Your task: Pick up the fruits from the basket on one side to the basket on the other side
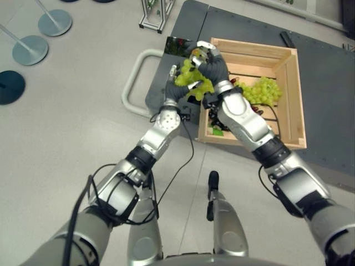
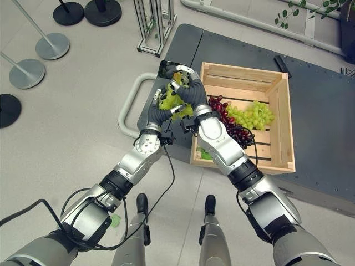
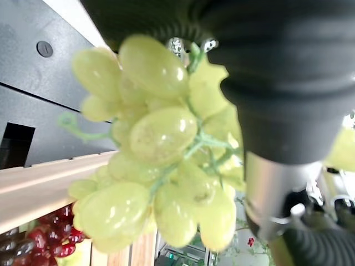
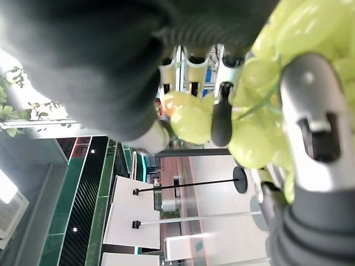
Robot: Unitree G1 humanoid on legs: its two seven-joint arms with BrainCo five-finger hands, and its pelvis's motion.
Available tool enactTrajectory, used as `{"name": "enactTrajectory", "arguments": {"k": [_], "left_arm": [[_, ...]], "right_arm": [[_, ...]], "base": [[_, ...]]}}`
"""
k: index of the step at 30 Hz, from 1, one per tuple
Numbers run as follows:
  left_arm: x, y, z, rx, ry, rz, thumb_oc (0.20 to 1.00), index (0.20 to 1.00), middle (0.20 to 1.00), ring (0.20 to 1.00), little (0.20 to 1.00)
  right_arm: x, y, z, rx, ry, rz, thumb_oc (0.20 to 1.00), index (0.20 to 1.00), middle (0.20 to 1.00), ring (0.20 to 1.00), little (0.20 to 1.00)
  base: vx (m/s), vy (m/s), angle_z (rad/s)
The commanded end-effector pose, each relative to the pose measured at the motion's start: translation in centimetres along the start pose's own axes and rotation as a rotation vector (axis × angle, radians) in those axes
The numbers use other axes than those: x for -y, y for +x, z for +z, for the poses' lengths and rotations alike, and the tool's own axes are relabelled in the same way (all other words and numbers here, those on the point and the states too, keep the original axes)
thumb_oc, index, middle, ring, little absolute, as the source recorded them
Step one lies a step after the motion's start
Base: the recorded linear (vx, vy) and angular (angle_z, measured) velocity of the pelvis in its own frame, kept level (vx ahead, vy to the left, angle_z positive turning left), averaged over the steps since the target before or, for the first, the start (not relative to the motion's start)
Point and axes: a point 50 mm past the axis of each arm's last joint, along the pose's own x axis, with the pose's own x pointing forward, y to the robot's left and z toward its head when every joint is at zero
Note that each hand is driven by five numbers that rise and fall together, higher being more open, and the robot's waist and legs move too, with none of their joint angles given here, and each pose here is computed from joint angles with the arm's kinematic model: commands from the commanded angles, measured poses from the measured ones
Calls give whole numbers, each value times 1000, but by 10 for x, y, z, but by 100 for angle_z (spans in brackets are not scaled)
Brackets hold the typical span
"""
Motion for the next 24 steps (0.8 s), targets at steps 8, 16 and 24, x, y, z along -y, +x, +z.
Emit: {"name": "enactTrajectory", "arguments": {"k": [8, 16, 24], "left_arm": [[44, 1, 30, 161, 48, -155, 1000, 1000, 1000, 1000, 1000], [35, 12, 23, 132, 293, -271, 1000, 1000, 1000, 1000, 1000], [23, 22, 21, 114, 564, -354, 1000, 1000, 1000, 1000, 1000]], "right_arm": [[-41, -2, 17, 106, 69, 153, 200, 200, 200, 200, 200], [-36, 2, 18, 94, -84, 226, 200, 200, 200, 200, 200], [-17, 11, 31, 104, -224, 246, 200, 200, 200, 200, 200]], "base": [[-1, 0, 0], [0, 0, 0], [0, 0, 0]]}}
